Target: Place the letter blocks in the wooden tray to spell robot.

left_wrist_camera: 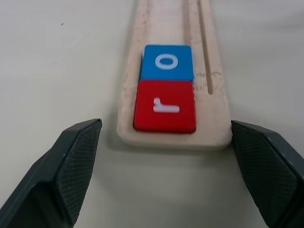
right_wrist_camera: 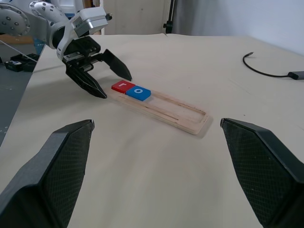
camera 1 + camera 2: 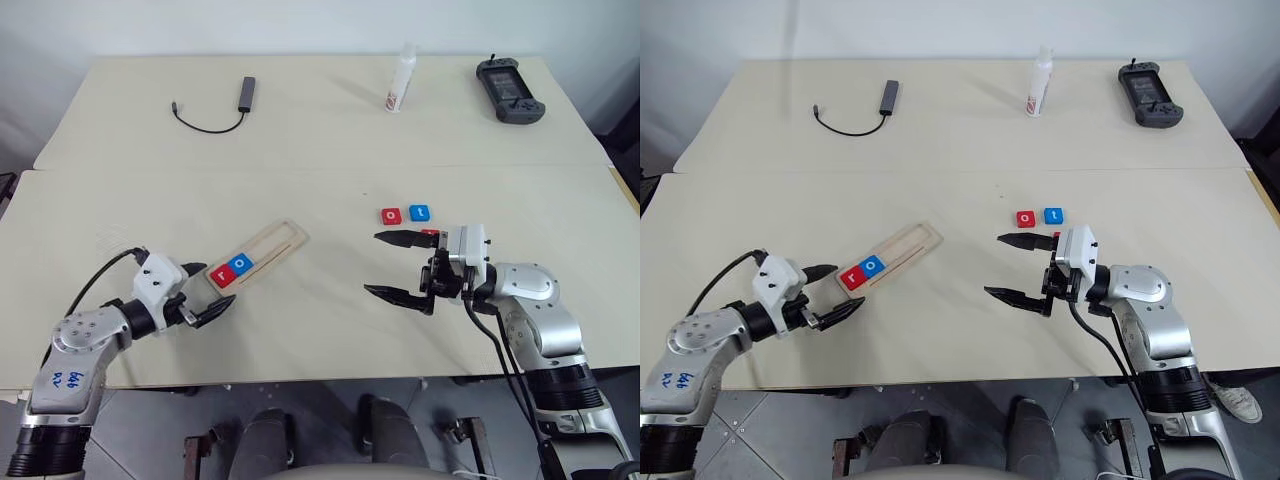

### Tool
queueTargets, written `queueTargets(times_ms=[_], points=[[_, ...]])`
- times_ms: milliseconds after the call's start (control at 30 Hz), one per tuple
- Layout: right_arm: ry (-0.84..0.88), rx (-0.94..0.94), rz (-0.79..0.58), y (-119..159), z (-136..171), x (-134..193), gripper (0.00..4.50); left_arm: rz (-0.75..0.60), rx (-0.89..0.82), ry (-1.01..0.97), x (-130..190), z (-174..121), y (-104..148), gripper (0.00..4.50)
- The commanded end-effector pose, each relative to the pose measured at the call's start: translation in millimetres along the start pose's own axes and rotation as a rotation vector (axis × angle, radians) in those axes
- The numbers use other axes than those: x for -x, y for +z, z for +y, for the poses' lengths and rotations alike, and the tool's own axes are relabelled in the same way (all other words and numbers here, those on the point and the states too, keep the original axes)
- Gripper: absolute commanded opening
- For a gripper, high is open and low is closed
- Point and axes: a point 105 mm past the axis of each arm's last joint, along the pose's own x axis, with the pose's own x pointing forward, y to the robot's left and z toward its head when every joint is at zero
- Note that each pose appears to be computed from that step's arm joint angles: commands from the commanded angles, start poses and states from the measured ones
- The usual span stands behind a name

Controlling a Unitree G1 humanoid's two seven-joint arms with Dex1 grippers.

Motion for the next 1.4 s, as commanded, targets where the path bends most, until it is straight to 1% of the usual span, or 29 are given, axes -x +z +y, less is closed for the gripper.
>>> queueTargets(times_ms=[33,333,567,667,700,733,800,900,1033,1200,1233,1333,1400], points=[[-0.016,0.042,-0.027,9.6,-1.6,1.8,4.47,0.020,0.017,-0.028,0.2,0.1,-6.8,4.50],[-0.045,0.060,-0.030,10.8,-6.3,3.1,4.47,0.008,0.026,-0.106,-18.6,-7.9,-9.2,4.50],[-0.044,0.067,-0.037,11.7,-5.4,0.0,4.47,0.020,0.024,-0.173,-30.7,-21.2,-14.4,4.50],[-0.052,0.071,-0.035,11.8,-5.7,1.1,4.50,0.016,0.009,-0.166,-31.9,-21.7,-15.9,3.89],[-0.054,0.071,-0.035,11.7,-5.8,1.6,4.50,0.010,0.013,-0.165,-32.0,-21.9,-15.6,3.59],[-0.057,0.071,-0.033,11.3,-6.2,2.4,4.50,-0.003,0.012,-0.178,-32.2,-23.4,-13.9,3.39],[-0.060,0.071,-0.031,10.7,-6.6,3.3,4.50,-0.020,0.010,-0.196,-32.6,-25.5,-11.5,3.39],[-0.067,0.072,-0.020,9.9,-6.0,7.0,4.50,-0.115,-0.048,-0.246,-34.0,-30.6,9.6,3.39],[-0.110,0.075,0.023,9.7,-4.6,25.8,4.50,-0.163,-0.159,-0.353,-45.8,-42.6,31.6,3.39],[-0.185,0.080,0.098,9.6,-0.3,56.5,4.50,-0.182,-0.255,-0.502,-67.7,-62.7,47.9,3.39],[-0.197,0.080,0.112,9.7,0.8,61.7,4.50,-0.185,-0.265,-0.523,-71.5,-65.5,50.2,3.39],[-0.273,0.075,0.181,10.1,7.3,90.7,4.50,-0.147,-0.353,-0.636,-90.1,-78.7,51.4,3.39],[-0.305,0.067,0.210,10.3,12.9,101.2,4.50,-0.132,-0.373,-0.657,-100.0,-79.9,51.2,3.39]])
